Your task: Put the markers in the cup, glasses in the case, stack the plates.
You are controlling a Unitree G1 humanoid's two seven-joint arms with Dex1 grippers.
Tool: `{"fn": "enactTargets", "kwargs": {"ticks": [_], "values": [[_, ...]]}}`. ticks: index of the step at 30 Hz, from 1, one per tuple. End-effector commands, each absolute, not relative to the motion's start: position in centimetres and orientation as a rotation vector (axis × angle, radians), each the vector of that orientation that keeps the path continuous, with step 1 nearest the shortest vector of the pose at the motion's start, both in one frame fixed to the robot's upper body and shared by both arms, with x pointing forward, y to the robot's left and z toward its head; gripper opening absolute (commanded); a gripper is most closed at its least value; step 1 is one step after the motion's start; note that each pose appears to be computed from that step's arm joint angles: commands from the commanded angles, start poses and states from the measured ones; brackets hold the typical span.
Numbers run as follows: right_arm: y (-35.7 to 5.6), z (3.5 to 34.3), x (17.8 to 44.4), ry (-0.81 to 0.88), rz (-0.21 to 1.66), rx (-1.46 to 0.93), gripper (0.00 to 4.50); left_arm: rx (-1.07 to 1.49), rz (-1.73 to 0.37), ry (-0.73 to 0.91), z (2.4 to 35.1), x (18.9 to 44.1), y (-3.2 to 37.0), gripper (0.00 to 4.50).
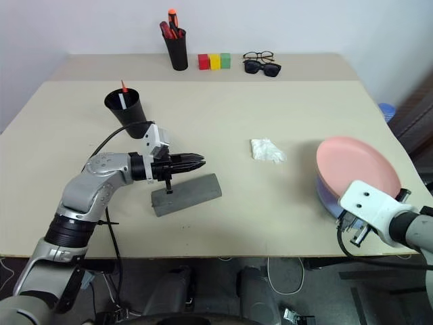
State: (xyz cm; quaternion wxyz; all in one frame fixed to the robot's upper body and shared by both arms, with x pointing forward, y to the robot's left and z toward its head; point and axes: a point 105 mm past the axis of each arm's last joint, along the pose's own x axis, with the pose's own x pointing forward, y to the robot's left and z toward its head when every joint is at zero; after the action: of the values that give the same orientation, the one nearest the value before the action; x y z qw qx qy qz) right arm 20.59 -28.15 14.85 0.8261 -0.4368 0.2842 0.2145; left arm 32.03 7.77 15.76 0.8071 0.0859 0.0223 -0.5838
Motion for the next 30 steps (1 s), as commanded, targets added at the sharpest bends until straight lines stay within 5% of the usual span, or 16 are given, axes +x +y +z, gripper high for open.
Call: {"fn": "enactTargets", "kwargs": {"ticks": [1,4,11,16,25,28,30], "values": [[-26.9,16.3,22.2,0.477,0.431,-0.943,1.42,0.211,-1.241,-0.007,17.0,32.3,7.9,0.51],[-25.5,16.7,23.5,0.395,0.450,-0.913,2.84,0.217,-1.214,-0.007,17.0,32.3,8.5,0.51],[-19.0,15.8,31.0,0.176,0.521,-0.720,2.84,0.236,-1.057,0.009,16.9,32.2,11.9,0.51],[-18.1,13.6,36.5,0.237,0.423,-0.661,2.84,0.251,-0.973,0.015,17.1,31.3,13.7,0.51],[-19.8,10.5,39.4,0.387,0.342,-0.490,2.84,0.247,-0.928,0.012,17.0,30.4,13.8,0.51],[-19.7,10.9,39.7,0.385,0.345,-0.390,2.05,0.241,-0.930,0.004,17.2,30.4,13.5,0.51],[-19.7,11.3,39.6,0.381,0.347,-0.360,1.06,0.237,-0.938,0.000,17.3,30.4,13.3,0.51]]}}
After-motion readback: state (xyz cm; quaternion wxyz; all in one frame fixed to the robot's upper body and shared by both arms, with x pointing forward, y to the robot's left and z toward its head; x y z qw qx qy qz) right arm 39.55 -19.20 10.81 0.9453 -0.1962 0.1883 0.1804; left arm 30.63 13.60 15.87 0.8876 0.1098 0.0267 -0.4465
